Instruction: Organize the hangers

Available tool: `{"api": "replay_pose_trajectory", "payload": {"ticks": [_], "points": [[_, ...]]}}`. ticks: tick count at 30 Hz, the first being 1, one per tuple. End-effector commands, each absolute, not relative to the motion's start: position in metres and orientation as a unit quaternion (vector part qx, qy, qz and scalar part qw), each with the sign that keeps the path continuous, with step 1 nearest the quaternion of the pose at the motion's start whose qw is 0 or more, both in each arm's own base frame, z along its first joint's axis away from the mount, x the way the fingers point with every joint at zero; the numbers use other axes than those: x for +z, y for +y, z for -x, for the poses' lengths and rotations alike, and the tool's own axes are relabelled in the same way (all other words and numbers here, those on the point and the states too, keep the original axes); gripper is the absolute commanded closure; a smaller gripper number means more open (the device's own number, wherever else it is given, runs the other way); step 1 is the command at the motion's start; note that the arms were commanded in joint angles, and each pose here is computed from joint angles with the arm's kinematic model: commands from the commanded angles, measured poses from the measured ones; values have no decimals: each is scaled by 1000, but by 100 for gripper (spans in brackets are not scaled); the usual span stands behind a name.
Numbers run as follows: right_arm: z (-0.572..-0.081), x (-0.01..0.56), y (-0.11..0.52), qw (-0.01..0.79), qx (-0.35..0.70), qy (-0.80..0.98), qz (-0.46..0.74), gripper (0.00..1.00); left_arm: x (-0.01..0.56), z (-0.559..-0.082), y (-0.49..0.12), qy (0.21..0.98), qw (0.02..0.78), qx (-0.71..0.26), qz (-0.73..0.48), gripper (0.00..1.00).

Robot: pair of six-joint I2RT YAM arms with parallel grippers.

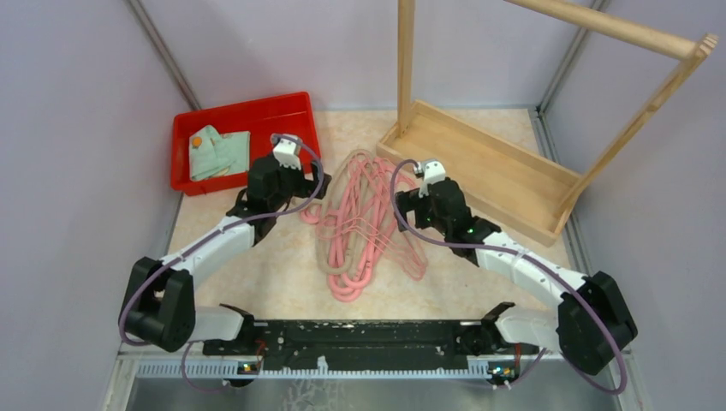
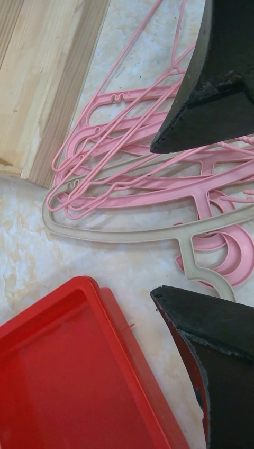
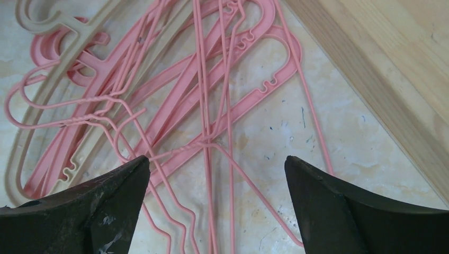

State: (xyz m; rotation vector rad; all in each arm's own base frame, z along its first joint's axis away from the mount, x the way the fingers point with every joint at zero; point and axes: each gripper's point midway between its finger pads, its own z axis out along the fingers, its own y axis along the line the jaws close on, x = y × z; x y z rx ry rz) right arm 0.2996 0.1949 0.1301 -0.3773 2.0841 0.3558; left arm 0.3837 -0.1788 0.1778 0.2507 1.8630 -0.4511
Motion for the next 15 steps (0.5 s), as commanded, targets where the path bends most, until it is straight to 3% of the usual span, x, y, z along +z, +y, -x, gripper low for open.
{"api": "replay_pose_trajectory", "payload": {"ticks": [1, 5, 7, 9, 12, 15], "points": [[-303, 181, 200, 552, 181, 802, 139, 1, 192, -384, -172, 779, 592, -191, -80, 0], [-296, 185, 201, 560, 192, 791, 156, 1, 187, -384, -177, 784, 582, -200, -85, 0], [-296, 178, 200, 553, 182, 796, 166, 7, 186, -382, -179, 784, 579, -205, -88, 0], [-298, 165, 197, 536, 163, 810, 171, 21, 185, -381, -180, 782, 581, -208, -88, 0], [-301, 145, 188, 504, 123, 837, 175, 56, 185, -379, -181, 779, 582, -217, -86, 0], [-306, 124, 174, 475, 68, 861, 172, 59, 182, -375, -184, 777, 580, -229, -87, 0]]}}
